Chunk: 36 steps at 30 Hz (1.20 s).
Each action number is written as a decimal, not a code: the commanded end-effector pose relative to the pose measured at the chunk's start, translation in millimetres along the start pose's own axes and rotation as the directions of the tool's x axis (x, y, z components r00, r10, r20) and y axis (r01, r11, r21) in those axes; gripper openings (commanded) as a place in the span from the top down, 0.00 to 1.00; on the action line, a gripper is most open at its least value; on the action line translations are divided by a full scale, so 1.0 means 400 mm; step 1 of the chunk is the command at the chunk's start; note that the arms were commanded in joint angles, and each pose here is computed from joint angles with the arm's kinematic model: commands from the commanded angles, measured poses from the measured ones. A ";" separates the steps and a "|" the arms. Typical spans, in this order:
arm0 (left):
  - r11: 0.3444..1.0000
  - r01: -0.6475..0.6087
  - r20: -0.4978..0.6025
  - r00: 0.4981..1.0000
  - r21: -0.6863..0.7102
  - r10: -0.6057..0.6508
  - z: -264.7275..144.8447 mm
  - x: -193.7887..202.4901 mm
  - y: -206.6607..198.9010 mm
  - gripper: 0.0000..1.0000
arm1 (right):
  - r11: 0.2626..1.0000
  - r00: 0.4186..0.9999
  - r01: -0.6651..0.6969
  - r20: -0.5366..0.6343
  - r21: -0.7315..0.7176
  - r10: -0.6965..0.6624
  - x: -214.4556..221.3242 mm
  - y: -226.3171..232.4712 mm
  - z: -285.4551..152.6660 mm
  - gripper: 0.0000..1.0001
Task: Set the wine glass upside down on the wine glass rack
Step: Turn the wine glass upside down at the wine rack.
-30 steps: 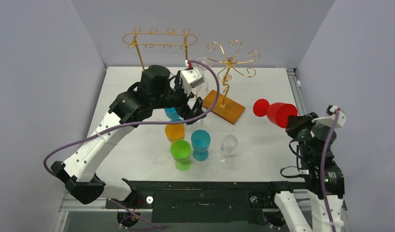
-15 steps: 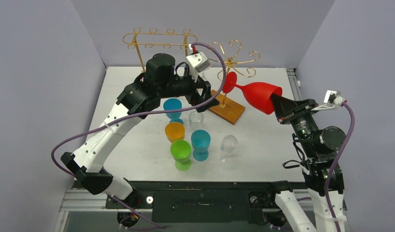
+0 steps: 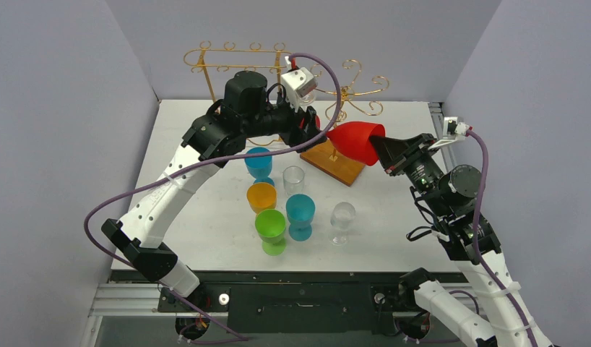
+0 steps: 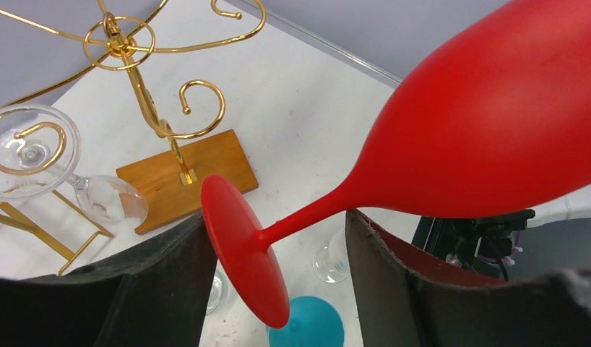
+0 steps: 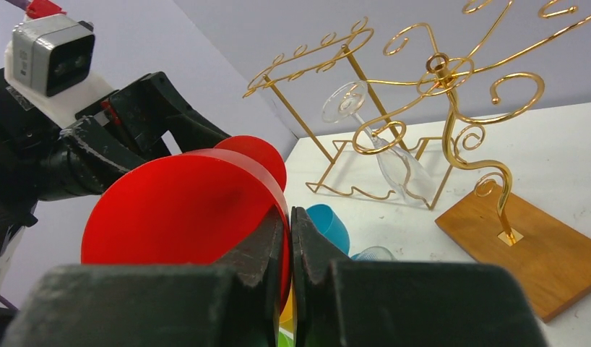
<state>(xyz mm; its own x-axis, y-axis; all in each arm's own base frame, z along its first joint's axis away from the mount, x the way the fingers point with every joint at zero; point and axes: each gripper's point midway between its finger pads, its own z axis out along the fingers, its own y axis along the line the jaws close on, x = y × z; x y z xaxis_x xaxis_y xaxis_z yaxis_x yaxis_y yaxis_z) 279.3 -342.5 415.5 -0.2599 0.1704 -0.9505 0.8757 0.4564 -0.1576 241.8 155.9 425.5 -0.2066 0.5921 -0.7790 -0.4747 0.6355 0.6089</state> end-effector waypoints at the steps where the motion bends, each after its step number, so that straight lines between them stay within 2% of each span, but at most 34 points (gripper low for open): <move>1: 1.000 -0.007 0.029 1.000 -0.026 0.008 -0.010 -0.026 0.018 0.41 | 0.997 0.990 0.071 0.120 -0.012 -0.069 -0.080 0.033 -0.017 1.00; 4: 0.999 -0.006 0.033 0.999 -0.034 0.007 -0.020 -0.029 0.021 0.31 | 0.995 0.986 0.095 0.140 0.011 -0.095 -0.091 0.024 -0.027 1.00; 7: 1.000 -0.004 0.044 0.999 -0.024 0.006 -0.034 -0.038 0.014 0.27 | 0.995 0.982 0.104 0.159 0.010 -0.104 -0.101 0.026 -0.030 1.00; 14: 0.999 -0.002 0.055 0.998 0.033 0.000 -0.031 -0.046 0.000 0.36 | 0.994 0.983 0.091 0.163 -0.053 -0.082 -0.108 0.061 -0.013 1.00; 17: 0.998 0.011 0.071 0.997 0.060 -0.015 -0.025 -0.074 0.002 0.48 | 0.993 0.985 0.081 0.160 -0.082 -0.067 -0.106 0.076 -0.003 1.00; 20: 0.997 0.008 0.094 0.995 0.078 -0.015 -0.022 -0.100 0.002 0.70 | 0.992 0.987 0.078 0.146 -0.096 -0.063 -0.095 0.084 0.008 1.00; 24: 0.997 0.011 0.096 0.995 0.075 -0.018 -0.024 -0.103 0.013 0.86 | 0.989 0.989 0.088 0.128 -0.115 -0.073 -0.080 0.097 0.014 1.00; 26: 0.998 -0.001 0.097 0.995 0.063 -0.005 -0.033 -0.104 0.023 0.98 | 0.988 0.989 0.100 0.123 -0.119 -0.085 -0.076 0.101 0.011 1.00; 29: 0.999 -0.003 0.095 0.995 0.042 -0.001 -0.049 -0.105 0.042 1.00 | 0.985 0.986 0.119 0.134 -0.121 -0.103 -0.079 0.102 -0.004 1.00; 31: 0.999 -0.015 0.105 0.994 0.032 0.012 -0.057 -0.112 0.049 1.00 | 0.982 0.986 0.131 0.124 -0.135 -0.114 -0.073 0.106 -0.010 0.87; 34: 0.998 -0.058 0.139 0.989 0.021 0.055 -0.073 -0.142 0.054 1.00 | 0.977 0.986 0.161 0.055 -0.138 -0.154 -0.042 0.102 -0.019 0.53; 36: 0.991 -0.133 0.160 0.978 0.005 0.131 -0.087 -0.163 0.057 1.00 | 0.974 0.982 0.185 -0.005 -0.134 -0.188 -0.015 0.093 -0.036 0.38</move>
<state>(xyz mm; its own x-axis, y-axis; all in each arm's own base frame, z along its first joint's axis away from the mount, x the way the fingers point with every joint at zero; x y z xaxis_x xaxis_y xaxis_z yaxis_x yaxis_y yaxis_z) 308.2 -321.4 434.4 -0.2693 0.1215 -0.9553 0.8670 0.4624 -0.1856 234.7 167.6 442.8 -0.1146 0.5277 -0.8417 -0.5606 0.6651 0.4933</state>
